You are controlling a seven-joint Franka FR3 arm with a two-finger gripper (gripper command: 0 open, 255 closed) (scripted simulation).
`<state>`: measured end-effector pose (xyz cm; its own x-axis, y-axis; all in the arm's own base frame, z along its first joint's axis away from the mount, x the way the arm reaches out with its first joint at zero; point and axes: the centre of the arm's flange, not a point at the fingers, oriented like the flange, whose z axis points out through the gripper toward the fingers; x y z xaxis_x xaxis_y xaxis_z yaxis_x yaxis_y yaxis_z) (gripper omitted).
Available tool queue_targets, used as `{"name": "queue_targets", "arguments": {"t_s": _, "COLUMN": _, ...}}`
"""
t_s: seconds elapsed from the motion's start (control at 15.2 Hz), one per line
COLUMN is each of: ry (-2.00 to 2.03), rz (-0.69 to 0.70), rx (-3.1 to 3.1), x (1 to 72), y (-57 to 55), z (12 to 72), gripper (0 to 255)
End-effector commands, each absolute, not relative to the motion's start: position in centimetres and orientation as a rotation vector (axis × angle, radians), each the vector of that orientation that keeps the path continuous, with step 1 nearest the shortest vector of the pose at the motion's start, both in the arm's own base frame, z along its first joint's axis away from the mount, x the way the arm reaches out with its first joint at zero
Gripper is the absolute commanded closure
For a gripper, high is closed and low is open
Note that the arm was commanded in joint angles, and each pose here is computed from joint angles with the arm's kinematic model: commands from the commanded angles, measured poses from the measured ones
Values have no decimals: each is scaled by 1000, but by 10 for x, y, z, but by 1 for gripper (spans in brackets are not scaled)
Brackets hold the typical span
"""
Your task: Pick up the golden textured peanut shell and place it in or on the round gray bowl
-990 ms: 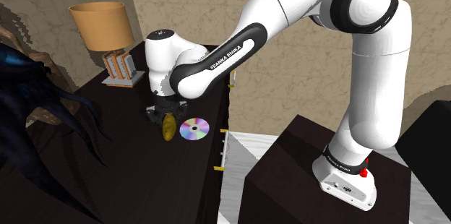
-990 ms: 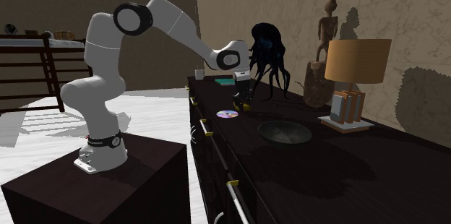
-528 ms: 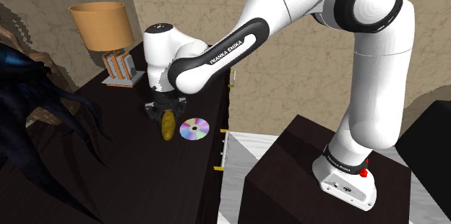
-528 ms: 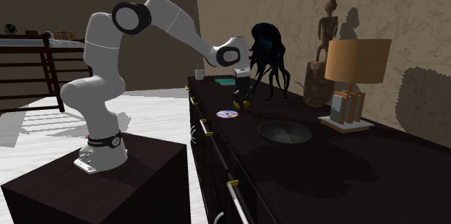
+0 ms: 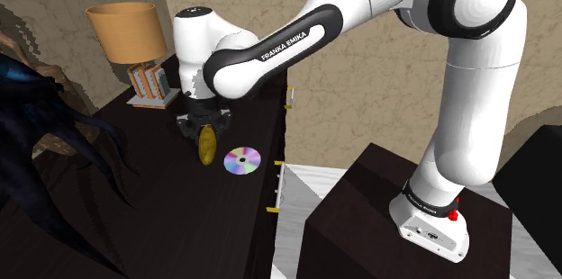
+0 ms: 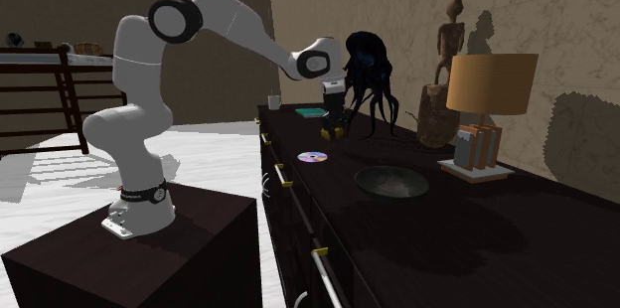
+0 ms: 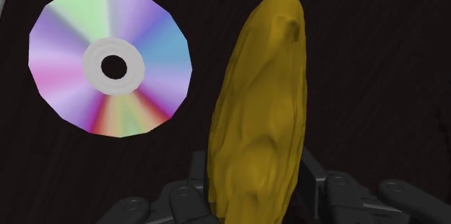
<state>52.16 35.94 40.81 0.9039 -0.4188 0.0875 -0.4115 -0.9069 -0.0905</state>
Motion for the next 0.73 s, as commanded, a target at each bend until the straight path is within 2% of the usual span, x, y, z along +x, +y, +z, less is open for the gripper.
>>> {"name": "queue_targets", "arguments": {"t_s": 0.0, "ry": 654, "rz": -161, "rx": -2997, "x": 521, "y": 360, "z": 419, "gripper": 255}}
{"name": "queue_targets", "arguments": {"t_s": 0.66, "ry": 654, "rz": -161, "rx": -2997, "x": 521, "y": 360, "z": 470, "gripper": 255}}
